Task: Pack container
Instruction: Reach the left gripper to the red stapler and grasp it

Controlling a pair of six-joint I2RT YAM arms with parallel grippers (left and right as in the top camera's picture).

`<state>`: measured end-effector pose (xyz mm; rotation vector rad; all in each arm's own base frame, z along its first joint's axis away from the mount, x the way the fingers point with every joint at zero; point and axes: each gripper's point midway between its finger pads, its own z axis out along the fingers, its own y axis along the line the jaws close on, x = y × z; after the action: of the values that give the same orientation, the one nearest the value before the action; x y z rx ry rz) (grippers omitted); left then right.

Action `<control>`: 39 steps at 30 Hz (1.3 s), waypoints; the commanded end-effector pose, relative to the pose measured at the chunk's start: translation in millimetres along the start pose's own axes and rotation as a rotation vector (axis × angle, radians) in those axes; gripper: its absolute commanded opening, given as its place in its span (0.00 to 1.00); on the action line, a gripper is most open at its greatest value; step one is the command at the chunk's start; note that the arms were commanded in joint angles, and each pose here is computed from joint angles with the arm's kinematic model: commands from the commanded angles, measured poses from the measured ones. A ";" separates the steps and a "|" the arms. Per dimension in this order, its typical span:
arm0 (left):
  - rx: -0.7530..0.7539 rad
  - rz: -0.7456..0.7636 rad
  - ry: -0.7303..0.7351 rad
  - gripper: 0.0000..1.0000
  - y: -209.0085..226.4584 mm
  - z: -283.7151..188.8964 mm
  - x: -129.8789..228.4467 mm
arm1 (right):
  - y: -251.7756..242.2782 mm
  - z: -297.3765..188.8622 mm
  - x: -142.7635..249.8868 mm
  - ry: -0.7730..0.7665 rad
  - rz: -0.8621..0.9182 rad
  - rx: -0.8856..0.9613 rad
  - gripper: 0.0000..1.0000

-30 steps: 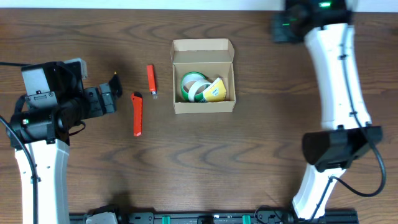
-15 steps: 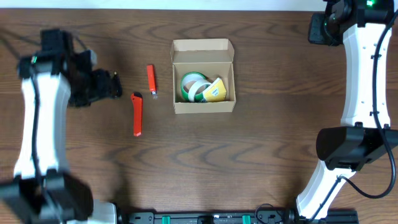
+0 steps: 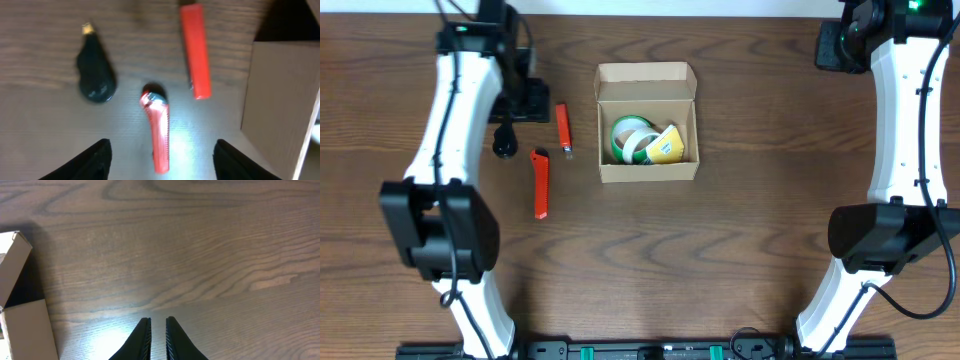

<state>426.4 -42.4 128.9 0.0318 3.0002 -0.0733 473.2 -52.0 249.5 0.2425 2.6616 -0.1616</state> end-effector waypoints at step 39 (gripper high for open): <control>-0.018 -0.062 0.084 0.52 -35.8 122.6 -17.6 | 11.4 2.7 3.5 0.012 0.006 -0.051 0.09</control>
<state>457.9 -83.4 19.9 -0.0376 3.0746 -0.0452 474.1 -44.1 244.5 0.2282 2.6742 -0.1012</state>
